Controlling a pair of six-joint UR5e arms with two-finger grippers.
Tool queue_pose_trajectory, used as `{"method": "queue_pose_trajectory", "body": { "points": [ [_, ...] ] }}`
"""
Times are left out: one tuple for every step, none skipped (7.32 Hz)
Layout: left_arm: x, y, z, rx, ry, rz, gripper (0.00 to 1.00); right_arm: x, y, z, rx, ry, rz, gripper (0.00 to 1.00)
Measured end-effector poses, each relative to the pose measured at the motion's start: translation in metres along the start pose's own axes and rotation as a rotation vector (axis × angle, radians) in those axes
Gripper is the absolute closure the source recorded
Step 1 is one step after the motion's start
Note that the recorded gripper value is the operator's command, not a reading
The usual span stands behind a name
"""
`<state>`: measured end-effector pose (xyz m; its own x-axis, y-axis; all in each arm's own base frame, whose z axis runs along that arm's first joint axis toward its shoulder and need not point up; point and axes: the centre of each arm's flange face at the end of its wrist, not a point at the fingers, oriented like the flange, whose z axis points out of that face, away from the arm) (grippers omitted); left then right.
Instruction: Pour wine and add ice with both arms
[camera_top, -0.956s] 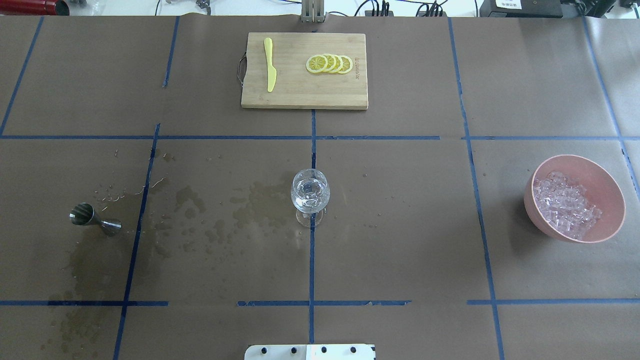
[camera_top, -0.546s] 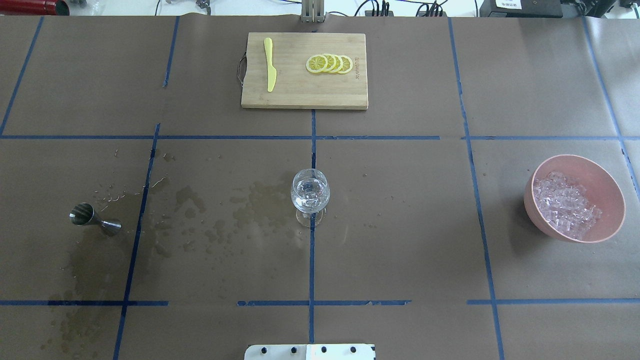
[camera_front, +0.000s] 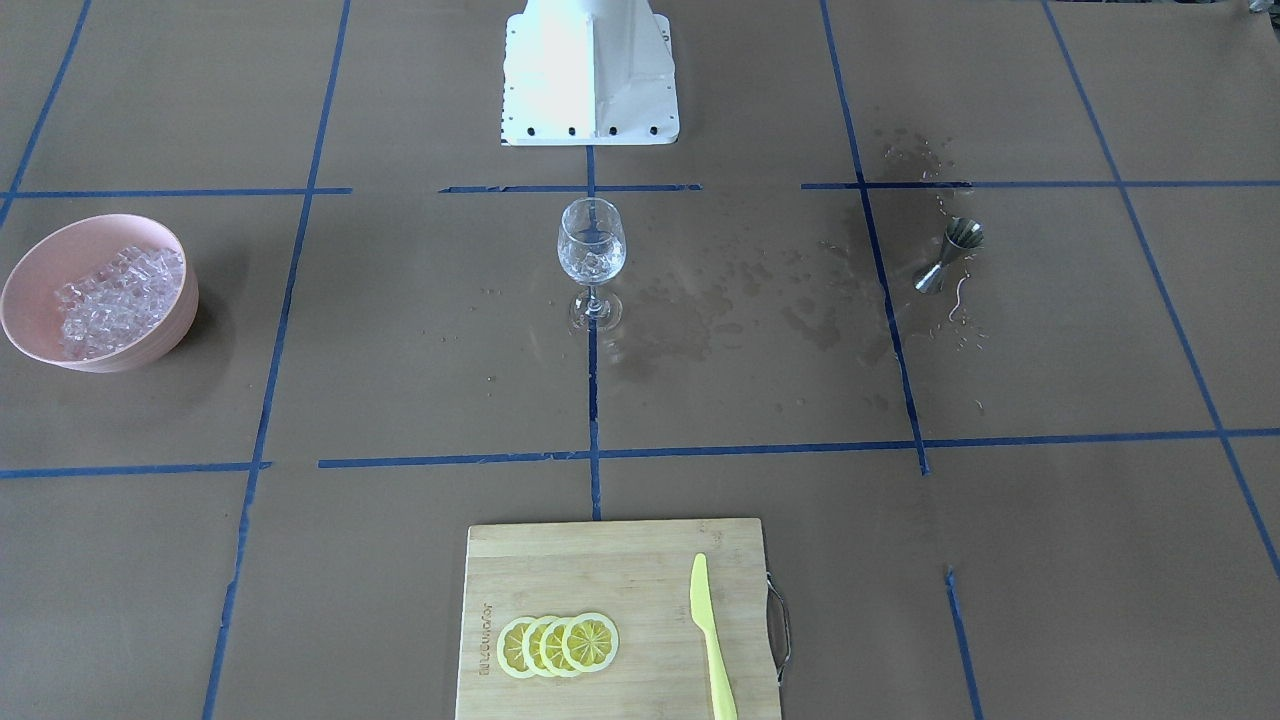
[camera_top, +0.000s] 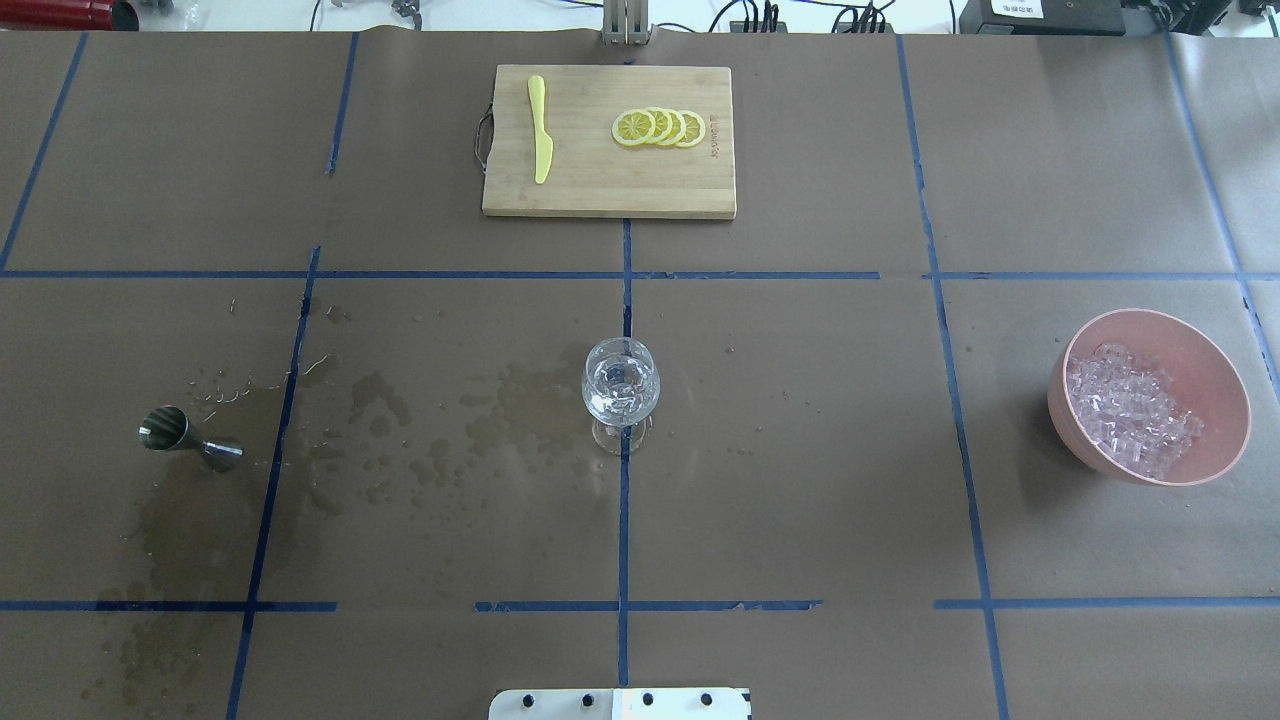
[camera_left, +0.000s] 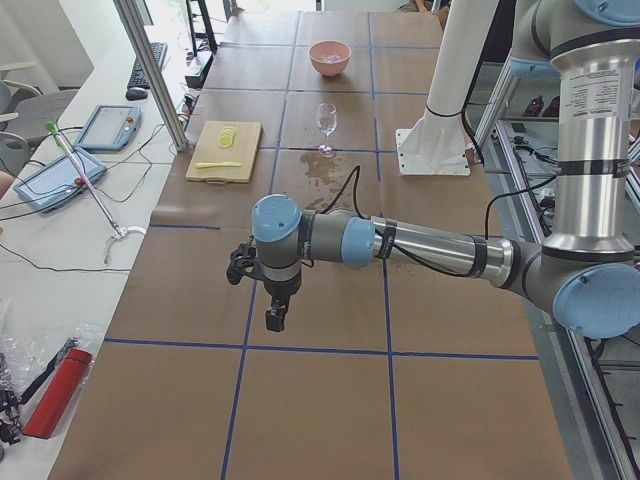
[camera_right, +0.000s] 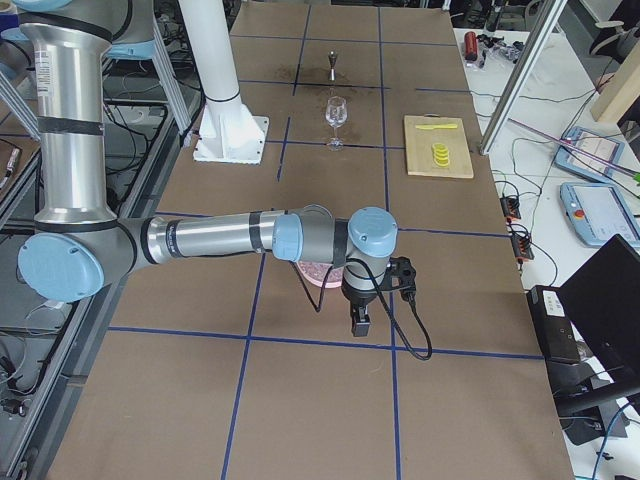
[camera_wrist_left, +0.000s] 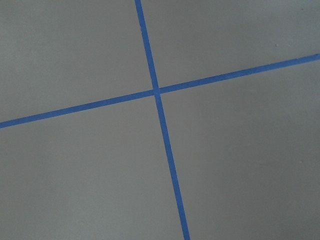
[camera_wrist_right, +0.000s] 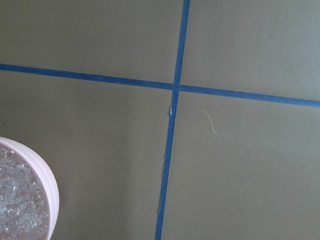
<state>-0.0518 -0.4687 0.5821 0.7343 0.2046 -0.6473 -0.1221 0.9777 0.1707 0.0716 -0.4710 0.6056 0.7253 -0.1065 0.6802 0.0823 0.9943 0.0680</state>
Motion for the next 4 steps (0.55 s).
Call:
{"method": "queue_pose_trajectory", "body": {
  "points": [
    [0.0002,-0.0026,-0.0004,0.002,-0.001,0.004,0.00,-0.0019,0.0020,-0.0011,0.003,-0.005,-0.004,0.00],
    [-0.0006,-0.0029,0.0002,0.001,-0.001,0.005,0.00,-0.0025,0.0038,-0.0001,0.002,-0.008,-0.006,0.00],
    [-0.0025,-0.0013,0.0029,-0.004,0.003,0.001,0.00,-0.0029,0.0051,0.0008,0.001,-0.010,-0.009,0.00],
    [-0.0067,0.0011,0.0083,-0.014,0.007,-0.008,0.00,-0.0046,0.0043,-0.0005,0.004,-0.013,-0.013,0.00]
  ]
}}
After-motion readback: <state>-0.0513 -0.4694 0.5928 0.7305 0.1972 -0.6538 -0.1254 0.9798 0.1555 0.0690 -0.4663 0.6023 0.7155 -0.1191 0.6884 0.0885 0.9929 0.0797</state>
